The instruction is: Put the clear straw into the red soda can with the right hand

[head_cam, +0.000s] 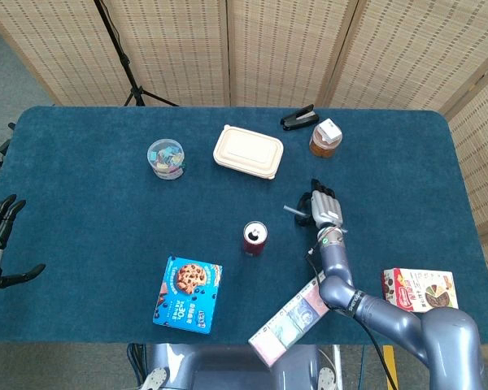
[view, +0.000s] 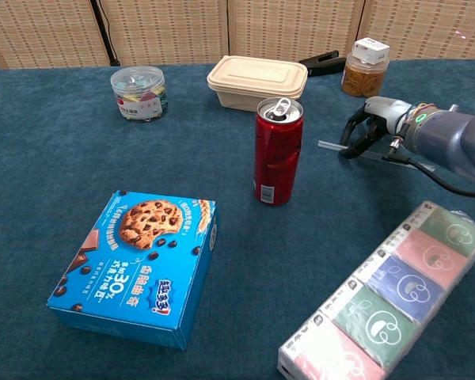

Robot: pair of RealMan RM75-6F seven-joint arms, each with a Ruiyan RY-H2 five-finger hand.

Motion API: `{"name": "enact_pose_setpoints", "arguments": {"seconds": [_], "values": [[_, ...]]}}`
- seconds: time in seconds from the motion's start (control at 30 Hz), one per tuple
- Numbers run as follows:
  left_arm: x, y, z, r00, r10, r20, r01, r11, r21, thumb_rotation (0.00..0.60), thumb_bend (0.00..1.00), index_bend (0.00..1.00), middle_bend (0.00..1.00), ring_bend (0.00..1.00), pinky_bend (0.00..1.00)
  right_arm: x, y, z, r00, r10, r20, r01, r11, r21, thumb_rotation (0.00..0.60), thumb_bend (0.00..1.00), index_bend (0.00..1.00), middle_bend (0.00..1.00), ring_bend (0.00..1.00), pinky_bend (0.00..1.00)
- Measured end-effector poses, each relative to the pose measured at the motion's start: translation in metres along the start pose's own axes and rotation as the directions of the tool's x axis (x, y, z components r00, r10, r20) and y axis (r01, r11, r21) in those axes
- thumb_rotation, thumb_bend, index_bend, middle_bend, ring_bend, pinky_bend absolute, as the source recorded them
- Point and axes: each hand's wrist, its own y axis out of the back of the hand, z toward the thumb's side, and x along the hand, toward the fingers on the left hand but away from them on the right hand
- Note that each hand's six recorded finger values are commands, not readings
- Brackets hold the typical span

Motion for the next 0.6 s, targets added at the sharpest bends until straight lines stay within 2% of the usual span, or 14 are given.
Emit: {"name": "enact_pose_setpoints", "arguments": {"seconds": [0.17,0.6], "values": [[0.0,0.0,0.0,1.0,0.0,0.0,0.0,1.0,-0.003,0.6,0.09,0.0,0.0,0.0,0.0,0.001,-0.002,-0.002,1.0,0.003,0.002,-0.003,1.0,0.002,0.6,0.52,0.53,0.0,0.0,0.0],[0.0,0.0,0.0,1.0,-0.003,0.004,0.003,1.0,-0.005,0.6,0.09,0.0,0.0,0.0,0.0,0.012,0.01,0.008,0.998,-0.018,-0.064,0.015,0.999,-0.043,0.6,0.55,0.56,0.0,0.0,0.0]]}}
